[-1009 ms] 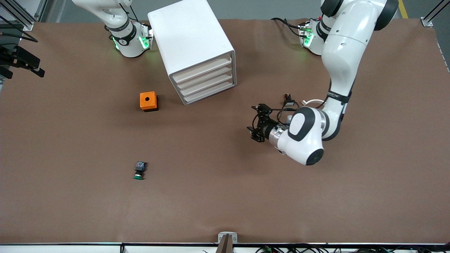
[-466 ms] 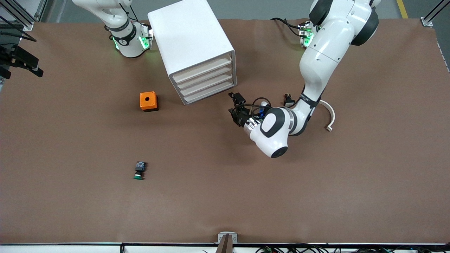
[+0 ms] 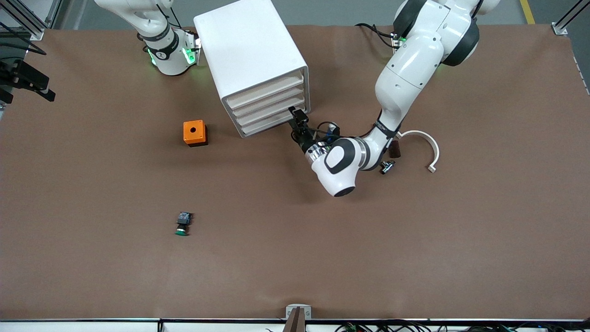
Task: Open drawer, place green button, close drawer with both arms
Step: 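Reach the left gripper to the cabinet's top drawer handle, then grip the drawer with the left gripper while the right gripper reaches the button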
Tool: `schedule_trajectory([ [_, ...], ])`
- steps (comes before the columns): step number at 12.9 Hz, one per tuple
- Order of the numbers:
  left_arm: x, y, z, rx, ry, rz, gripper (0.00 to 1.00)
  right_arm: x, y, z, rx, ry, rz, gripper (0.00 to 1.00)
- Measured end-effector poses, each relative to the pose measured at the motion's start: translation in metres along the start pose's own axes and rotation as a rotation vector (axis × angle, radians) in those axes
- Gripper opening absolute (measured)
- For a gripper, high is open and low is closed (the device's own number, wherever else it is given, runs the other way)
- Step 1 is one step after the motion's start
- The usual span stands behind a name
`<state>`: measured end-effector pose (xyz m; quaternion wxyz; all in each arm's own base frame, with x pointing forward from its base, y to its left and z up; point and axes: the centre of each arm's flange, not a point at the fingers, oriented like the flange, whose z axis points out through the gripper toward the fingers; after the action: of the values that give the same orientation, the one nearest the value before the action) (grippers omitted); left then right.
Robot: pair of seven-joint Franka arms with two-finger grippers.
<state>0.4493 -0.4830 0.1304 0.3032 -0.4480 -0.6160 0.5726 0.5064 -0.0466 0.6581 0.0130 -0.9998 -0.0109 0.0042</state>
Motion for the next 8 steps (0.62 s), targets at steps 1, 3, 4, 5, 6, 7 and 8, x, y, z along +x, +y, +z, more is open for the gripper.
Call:
schedule_trajectory([
  [1,0.0,0.003,0.011,0.012,0.016,-0.021,0.67,0.007,0.002,0.01,0.0,-0.014,0.003,1.0],
  [3,0.002,0.011,0.025,0.025,0.033,-0.081,0.67,0.034,0.006,0.041,-0.003,-0.027,0.005,1.0],
  [4,0.003,0.015,0.028,0.032,0.033,-0.098,0.65,0.048,0.008,0.061,-0.005,-0.04,0.006,1.0],
  [5,0.004,0.018,0.031,0.043,0.03,-0.107,0.63,0.062,0.01,0.084,-0.006,-0.06,0.008,1.0],
  [6,0.004,0.02,0.034,0.052,0.028,-0.111,0.56,0.076,0.012,0.109,-0.007,-0.084,0.007,1.0],
  [7,0.004,0.021,0.037,0.057,0.03,-0.114,0.55,0.091,0.012,0.137,-0.009,-0.093,0.003,1.0],
  [8,0.003,0.021,0.041,0.059,0.036,-0.114,0.44,0.107,0.01,0.161,-0.011,-0.086,-0.004,1.0],
])
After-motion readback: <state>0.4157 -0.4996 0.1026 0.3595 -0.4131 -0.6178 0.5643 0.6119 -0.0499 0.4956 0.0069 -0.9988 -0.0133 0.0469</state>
